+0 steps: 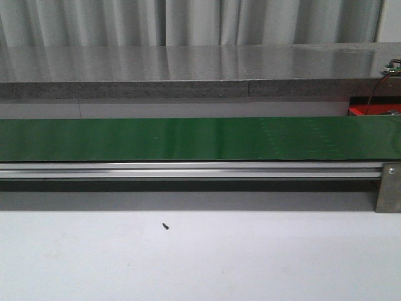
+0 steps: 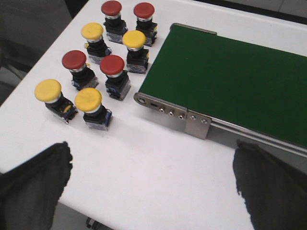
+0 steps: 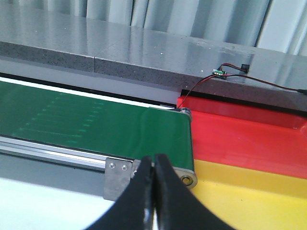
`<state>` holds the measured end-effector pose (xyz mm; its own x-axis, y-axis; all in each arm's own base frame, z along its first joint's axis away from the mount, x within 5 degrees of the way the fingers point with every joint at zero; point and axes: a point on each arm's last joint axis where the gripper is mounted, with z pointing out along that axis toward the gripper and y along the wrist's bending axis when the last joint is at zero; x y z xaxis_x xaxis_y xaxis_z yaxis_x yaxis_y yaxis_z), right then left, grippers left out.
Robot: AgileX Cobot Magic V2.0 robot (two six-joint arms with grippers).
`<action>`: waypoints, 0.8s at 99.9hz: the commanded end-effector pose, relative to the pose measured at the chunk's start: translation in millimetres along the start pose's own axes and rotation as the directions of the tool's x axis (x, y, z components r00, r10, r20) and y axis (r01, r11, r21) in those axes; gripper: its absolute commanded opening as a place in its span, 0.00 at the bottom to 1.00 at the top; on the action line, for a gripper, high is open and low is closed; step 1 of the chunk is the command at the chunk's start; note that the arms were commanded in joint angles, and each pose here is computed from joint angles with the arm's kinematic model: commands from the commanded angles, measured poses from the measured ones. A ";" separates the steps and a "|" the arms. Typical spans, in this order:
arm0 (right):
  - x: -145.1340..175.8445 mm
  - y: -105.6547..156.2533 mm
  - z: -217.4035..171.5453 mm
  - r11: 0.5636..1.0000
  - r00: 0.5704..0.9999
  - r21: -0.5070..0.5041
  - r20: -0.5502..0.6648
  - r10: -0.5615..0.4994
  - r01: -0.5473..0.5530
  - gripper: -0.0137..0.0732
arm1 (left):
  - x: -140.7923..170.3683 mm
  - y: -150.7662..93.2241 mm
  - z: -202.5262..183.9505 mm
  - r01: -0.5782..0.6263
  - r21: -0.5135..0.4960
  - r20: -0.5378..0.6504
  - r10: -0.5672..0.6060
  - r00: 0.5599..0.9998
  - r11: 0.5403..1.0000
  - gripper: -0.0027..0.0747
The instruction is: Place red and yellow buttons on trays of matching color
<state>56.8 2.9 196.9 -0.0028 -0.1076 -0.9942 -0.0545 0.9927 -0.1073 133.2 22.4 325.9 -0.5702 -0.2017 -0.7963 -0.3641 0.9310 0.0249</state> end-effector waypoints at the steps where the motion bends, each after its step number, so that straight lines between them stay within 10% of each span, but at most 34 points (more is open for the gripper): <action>1: -13.8 -0.9 -2.4 1.000 0.994 0.005 0.109 -0.005 0.005 0.06 | -23.9 -3.0 0.4 0.003 -0.015 0.080 -0.002 0.997 1.000 0.87; 80: -13.8 -0.9 -2.4 1.000 0.994 0.005 0.109 -0.005 0.005 0.06 | -41.0 67.4 158.6 0.290 -0.283 -0.116 -0.333 0.936 0.914 0.79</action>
<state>56.8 2.9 196.9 -0.0028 -0.1076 -0.9942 -0.0545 0.9927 -0.1073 232.5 134.9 255.0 -0.5292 -0.5627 -0.6351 -0.7236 0.6902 -0.0085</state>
